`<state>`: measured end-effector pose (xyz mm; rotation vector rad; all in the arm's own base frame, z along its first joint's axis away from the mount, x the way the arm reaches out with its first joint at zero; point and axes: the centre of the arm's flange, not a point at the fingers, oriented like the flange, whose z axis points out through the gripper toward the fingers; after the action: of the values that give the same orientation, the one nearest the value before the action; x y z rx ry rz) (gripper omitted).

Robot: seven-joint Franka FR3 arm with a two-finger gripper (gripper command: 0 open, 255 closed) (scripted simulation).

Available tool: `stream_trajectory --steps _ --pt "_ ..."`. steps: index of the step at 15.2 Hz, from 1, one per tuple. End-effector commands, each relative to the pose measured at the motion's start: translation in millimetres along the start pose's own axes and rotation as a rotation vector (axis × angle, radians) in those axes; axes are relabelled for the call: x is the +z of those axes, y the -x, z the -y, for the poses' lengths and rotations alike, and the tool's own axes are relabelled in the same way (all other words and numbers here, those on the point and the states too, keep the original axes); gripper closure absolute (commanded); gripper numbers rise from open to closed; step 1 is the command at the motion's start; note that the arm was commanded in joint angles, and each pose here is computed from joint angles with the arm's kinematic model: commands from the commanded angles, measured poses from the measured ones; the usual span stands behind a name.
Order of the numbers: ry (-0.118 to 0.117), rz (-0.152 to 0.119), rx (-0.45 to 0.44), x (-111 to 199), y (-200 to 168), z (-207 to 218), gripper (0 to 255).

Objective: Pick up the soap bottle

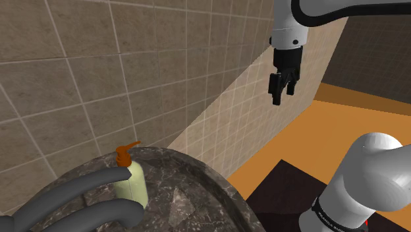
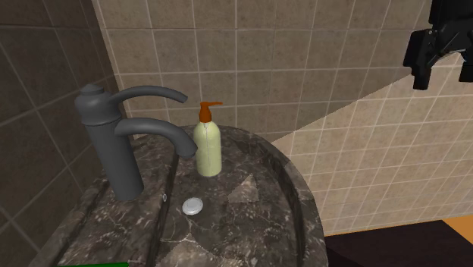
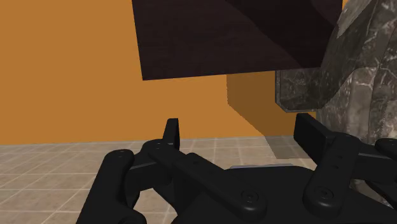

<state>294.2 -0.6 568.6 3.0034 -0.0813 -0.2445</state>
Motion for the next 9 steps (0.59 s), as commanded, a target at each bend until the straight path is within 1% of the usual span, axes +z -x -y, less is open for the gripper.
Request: stream_trajectory --steps 1,9 --pt "0.000 0.000 0.000 0.0 0.0 0.0 0" --pt "-0.018 -0.026 -0.071 2.1 -48.6 88.6 0"
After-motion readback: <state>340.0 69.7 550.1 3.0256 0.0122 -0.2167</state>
